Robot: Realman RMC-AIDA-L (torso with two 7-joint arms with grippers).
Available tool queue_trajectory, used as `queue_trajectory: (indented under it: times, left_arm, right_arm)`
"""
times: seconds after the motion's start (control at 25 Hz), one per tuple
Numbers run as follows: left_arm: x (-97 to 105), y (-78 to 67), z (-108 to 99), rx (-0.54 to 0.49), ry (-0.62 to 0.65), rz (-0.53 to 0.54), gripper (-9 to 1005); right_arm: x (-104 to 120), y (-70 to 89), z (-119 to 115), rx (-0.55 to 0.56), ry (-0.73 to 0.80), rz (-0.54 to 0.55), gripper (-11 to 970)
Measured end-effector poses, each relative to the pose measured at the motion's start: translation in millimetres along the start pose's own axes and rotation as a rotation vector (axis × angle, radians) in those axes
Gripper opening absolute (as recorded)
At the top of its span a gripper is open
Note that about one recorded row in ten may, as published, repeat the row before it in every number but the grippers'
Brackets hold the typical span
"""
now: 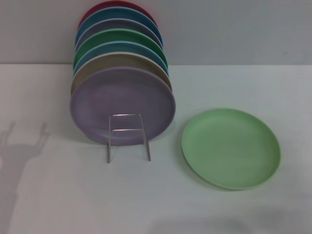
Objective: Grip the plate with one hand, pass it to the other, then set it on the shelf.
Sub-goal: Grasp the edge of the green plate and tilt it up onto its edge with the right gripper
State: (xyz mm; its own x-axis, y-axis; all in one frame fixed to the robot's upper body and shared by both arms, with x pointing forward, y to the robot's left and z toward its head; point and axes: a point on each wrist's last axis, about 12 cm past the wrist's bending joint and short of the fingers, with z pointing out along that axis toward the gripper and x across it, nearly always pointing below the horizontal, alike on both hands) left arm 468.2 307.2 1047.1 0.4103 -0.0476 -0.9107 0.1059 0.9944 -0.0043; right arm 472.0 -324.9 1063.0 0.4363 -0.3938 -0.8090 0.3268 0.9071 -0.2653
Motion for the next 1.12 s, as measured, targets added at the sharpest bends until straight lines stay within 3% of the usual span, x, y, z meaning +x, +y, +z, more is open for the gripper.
queue_trajectory:
  times: [0.2,0.44,0.68,0.8,0.84,1.12]
  left_arm:
    - [1,-2.4,1,0.014,0.002,-0.004,829]
    - [1,-4.7,2,0.028,0.004,-0.007,829]
    - [1,-4.7,2,0.028,0.002,-0.008,829]
    - [1,-4.8,2,0.029,0.002,-0.008,829]
    - [1,-4.8,2,0.029,0.002,-0.008,829]
    - [1,-4.5,1,0.028,0.005,-0.008,829]
  right_arm:
    - [-1,2.1,0,-0.010,-0.002,0.032,564]
    - [-3,29.7,8,0.024,0.094,-0.128,564]
    - [-11,40.8,17,0.093,0.169,-0.142,563]
    - [-11,46.5,27,0.088,0.257,-0.056,563]
    - [-11,50.3,33,0.050,0.313,0.025,564]
    - [-16,56.4,55,-0.114,0.459,0.218,554]
